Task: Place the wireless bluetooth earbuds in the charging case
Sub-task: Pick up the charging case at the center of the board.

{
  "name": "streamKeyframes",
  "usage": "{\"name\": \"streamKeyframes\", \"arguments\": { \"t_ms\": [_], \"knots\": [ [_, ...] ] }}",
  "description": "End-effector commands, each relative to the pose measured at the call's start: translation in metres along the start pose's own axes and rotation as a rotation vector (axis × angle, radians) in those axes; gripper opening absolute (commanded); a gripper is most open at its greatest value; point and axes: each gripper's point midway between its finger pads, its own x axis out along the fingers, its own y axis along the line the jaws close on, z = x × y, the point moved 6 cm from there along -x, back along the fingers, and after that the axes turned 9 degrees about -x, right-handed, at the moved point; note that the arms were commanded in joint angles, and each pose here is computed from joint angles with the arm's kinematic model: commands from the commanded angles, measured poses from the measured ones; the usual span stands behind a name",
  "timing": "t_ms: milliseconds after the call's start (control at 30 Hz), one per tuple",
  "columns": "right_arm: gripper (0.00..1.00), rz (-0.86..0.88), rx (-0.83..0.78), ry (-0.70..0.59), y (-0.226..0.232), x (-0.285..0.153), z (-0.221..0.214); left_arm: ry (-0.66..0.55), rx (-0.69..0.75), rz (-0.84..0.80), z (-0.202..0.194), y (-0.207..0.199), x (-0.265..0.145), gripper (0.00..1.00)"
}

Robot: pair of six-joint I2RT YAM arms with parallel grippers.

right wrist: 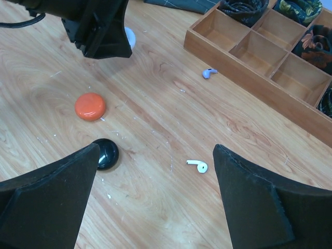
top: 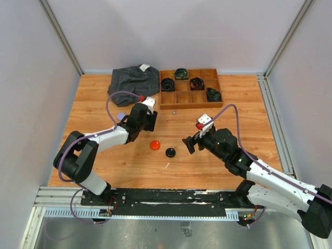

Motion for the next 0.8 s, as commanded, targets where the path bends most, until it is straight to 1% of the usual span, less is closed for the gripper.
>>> {"name": "streamKeyframes", "arguments": {
  "t_ms": [0,33,100,333,400,467,567,667,767],
  "knots": [
    [0.91,-0.031,0.024,0.015,-0.007,0.002,0.016,-0.16,0.101,-0.172,0.019,-0.027,-0.012,0.46],
    [0.9,-0.033,0.03,0.025,-0.008,0.003,0.016,-0.171,0.097,-0.182,0.018,-0.029,-0.015,0.46],
    [0.89,-0.032,0.048,0.035,-0.009,0.005,0.017,-0.186,0.045,-0.19,0.021,-0.032,-0.018,0.44],
    [0.88,-0.03,0.11,0.054,-0.01,0.015,0.021,-0.171,-0.231,-0.266,0.025,-0.05,-0.03,0.42],
    [0.87,-0.037,0.128,0.054,-0.011,0.018,0.024,-0.158,-0.328,-0.286,0.025,-0.054,-0.035,0.41],
    [0.87,-0.035,0.146,0.053,-0.01,0.023,0.025,-0.134,-0.472,-0.318,0.025,-0.061,-0.041,0.4],
    [0.86,-0.01,0.162,0.033,-0.006,0.032,0.027,-0.113,-0.609,-0.368,0.027,-0.069,-0.048,0.4],
    [0.85,-0.005,0.178,0.004,-0.003,0.04,0.024,-0.095,-0.744,-0.388,0.031,-0.073,-0.054,0.34],
    [0.83,0.001,0.191,-0.055,0.0,0.046,0.023,-0.066,-0.852,-0.422,0.034,-0.079,-0.06,0.34]
  ]
}}
